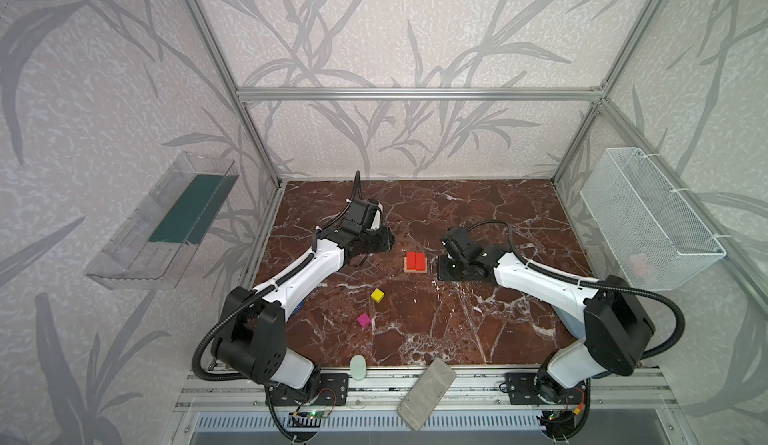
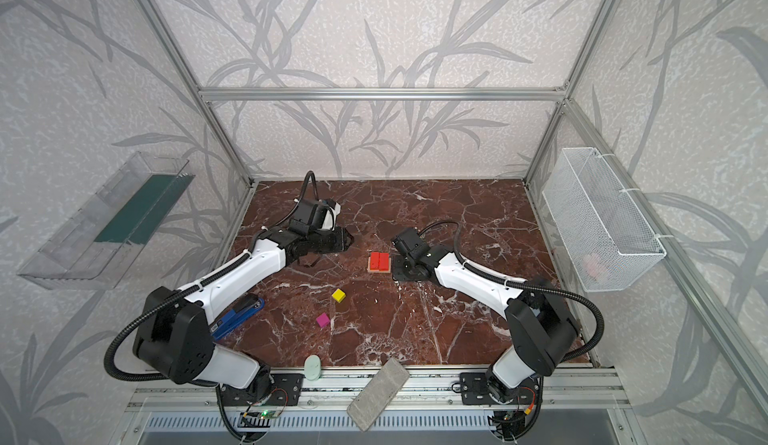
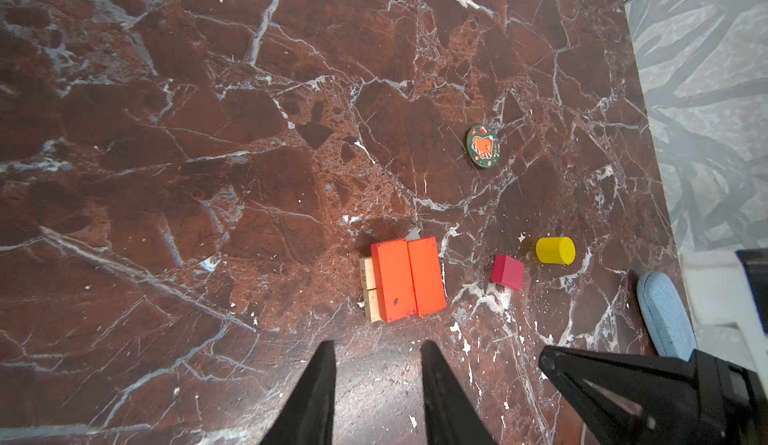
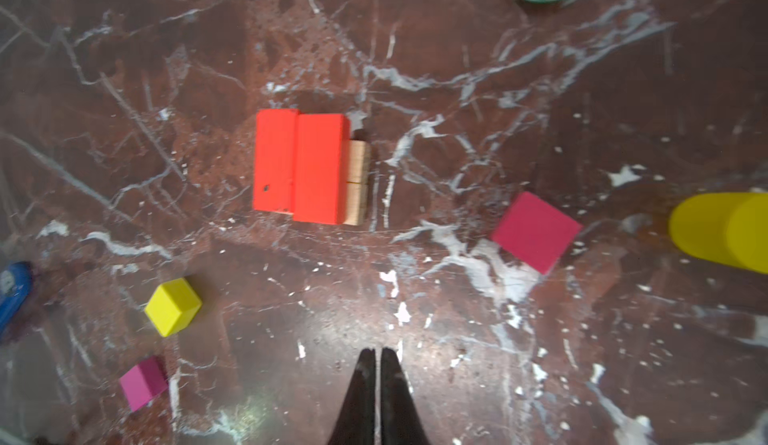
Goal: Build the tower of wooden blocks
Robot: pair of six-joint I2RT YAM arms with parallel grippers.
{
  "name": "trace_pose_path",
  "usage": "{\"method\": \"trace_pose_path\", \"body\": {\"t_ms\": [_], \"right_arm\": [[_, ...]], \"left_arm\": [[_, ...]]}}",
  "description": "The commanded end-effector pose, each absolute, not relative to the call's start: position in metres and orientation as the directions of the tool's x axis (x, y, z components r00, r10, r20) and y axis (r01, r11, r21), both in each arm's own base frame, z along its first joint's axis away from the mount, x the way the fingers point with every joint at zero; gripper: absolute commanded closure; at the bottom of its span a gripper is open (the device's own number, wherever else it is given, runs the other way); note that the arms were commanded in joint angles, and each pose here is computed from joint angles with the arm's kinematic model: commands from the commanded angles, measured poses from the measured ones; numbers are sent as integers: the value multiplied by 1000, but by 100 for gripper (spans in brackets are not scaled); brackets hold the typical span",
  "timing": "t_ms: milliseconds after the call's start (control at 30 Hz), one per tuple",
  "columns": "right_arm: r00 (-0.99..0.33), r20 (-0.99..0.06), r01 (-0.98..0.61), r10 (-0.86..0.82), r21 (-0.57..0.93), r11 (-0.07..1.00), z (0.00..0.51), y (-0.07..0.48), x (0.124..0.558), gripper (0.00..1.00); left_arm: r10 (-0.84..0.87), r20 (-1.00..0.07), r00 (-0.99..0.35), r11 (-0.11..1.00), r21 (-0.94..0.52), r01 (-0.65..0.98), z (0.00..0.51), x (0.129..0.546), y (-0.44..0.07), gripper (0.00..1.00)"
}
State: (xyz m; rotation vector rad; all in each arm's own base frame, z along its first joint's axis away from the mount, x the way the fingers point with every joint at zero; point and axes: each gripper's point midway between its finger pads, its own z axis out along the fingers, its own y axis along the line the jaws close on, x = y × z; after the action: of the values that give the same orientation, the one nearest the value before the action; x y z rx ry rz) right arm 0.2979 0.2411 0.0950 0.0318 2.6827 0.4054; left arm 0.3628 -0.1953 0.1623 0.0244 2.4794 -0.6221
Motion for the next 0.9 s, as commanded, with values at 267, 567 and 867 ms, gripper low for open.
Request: {"method": "trace_pose_path", "body": {"t_ms": [267,567,867], "right_arm": [[-905,-380,146,189,140,979,66,202,326,50],[-878,-396,261,269,74,962,51,190,336,42],[-869,-390,303,306,69,950,42,189,343,43]], "left_arm": [[-116,-578,-808,907,-393,152,170,364,-184,66],[-123,-580,-805,909,-391,143,170,364,-177,66],[-138,-574,-807,909,-398,127,167,365,-170,66]]}}
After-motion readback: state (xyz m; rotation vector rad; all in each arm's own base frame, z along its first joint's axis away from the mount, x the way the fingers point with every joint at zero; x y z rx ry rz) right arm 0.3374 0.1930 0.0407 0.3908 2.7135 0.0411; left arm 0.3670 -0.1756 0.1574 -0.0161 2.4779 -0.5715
